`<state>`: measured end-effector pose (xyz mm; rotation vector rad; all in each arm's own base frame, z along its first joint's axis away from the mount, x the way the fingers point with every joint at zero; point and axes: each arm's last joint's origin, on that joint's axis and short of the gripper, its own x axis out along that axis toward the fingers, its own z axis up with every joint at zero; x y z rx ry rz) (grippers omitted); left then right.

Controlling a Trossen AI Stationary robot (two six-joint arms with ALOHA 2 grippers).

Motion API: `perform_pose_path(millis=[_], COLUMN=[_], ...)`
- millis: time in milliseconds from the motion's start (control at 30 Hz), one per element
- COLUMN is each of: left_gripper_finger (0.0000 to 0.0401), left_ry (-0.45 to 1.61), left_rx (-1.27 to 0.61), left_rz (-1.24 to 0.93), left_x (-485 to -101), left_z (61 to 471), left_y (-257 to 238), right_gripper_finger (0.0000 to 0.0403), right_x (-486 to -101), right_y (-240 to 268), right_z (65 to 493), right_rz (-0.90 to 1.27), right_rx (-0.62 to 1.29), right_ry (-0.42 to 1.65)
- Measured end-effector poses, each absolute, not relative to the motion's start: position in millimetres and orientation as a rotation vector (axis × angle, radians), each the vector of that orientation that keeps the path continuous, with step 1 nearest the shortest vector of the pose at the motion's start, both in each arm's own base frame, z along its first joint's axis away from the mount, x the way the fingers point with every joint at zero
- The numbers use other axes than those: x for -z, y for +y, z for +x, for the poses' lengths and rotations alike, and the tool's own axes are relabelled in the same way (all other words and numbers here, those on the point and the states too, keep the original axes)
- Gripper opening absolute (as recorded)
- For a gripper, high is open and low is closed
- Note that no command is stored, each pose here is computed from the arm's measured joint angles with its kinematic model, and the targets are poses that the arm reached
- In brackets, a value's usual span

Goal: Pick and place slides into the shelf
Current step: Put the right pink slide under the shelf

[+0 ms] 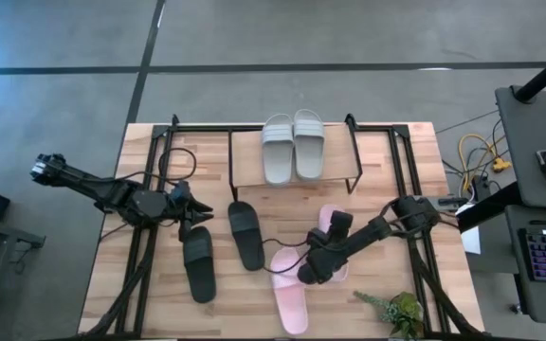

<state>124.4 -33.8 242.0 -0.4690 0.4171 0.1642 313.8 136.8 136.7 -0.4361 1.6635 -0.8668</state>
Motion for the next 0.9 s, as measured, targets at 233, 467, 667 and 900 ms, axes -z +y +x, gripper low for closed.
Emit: perform_pose_path(millis=[233,467,667,900], left_gripper_finger=[0.0095,0.0095,0.0095,0.0095], left_ry=[0.431,0.447,0.449,0.450], left_rx=[-0.169,-0.176,-0.185,-0.204], left_rz=[-0.466,-0.459,-0.459,-0.461], left_x=[-240,-238,-241,-243], left_z=[126,129,132,136], left_y=[-34,-36,-36,-34], right_gripper_finger=[0.0024,0.0024,0.0024,0.0034], right_x=[-143,-135,-126,-123], right_y=[124,106,98,98], right_z=[305,307,302,302], right_rz=[-0.634,-0.551,-0.539,-0.533], right_rx=[0.865,0.865,0.883,0.878], right_ry=[1.541,1.508,1.518,1.498])
